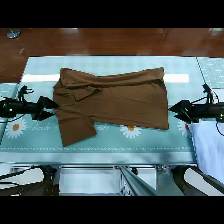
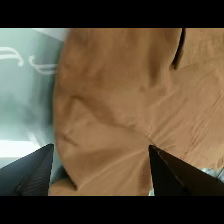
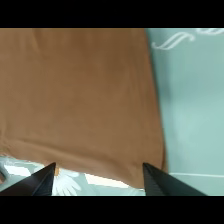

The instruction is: Fold the shirts.

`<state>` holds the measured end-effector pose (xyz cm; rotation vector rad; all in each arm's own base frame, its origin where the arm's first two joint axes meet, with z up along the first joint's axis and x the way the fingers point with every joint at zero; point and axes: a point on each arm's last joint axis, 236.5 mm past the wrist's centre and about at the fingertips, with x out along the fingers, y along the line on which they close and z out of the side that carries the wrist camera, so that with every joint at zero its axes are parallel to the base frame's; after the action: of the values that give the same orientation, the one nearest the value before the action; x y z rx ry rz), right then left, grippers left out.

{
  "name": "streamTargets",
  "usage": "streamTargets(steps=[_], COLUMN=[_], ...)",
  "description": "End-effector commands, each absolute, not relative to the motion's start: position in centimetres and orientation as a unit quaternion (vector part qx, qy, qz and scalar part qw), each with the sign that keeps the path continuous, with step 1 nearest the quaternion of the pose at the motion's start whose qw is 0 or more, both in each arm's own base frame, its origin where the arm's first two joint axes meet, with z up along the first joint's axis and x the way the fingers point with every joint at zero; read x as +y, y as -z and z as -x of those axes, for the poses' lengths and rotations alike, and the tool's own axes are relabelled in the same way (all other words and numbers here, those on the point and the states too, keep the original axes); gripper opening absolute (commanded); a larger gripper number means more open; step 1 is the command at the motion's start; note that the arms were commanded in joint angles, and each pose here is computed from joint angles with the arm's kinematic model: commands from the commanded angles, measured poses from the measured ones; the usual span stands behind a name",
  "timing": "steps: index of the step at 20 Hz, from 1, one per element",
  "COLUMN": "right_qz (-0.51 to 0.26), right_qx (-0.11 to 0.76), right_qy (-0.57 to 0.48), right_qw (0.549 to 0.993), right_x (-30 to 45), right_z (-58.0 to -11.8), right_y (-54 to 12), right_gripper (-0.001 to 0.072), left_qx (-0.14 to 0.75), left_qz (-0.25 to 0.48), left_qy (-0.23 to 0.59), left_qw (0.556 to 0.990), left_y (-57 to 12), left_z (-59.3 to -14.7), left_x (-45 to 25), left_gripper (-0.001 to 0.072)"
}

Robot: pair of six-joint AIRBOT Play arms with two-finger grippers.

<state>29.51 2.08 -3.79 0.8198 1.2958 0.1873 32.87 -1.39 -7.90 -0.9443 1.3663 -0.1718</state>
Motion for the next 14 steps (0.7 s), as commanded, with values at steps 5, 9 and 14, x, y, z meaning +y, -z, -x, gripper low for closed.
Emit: streamTargets(steps=[5,9,14], right_qz=[-0.382,-0.386,-0.382], right_qx=[0.578,0.572,0.563], right_qy=[-0.095,-0.092,-0.073], right_qw=[0.714,0.718,0.729], right_x=[3.1,3.0,1.9], right_z=[-28.7,-29.1,-29.7], right_y=[3.7,3.6,3.9], right_gripper=[0.0626,0.0625,0.0625], left_qx=[0.612,0.615,0.613], left_qz=[0.435,0.423,0.410], left_qy=[0.072,0.080,0.102], left_qw=[0.657,0.660,0.668], left_y=[9.3,9.5,9.1], left_z=[-33.1,-33.3,-33.8], left_x=[-2.3,-3.3,-4.8], left_gripper=[0.0702,0.0702,0.0027])
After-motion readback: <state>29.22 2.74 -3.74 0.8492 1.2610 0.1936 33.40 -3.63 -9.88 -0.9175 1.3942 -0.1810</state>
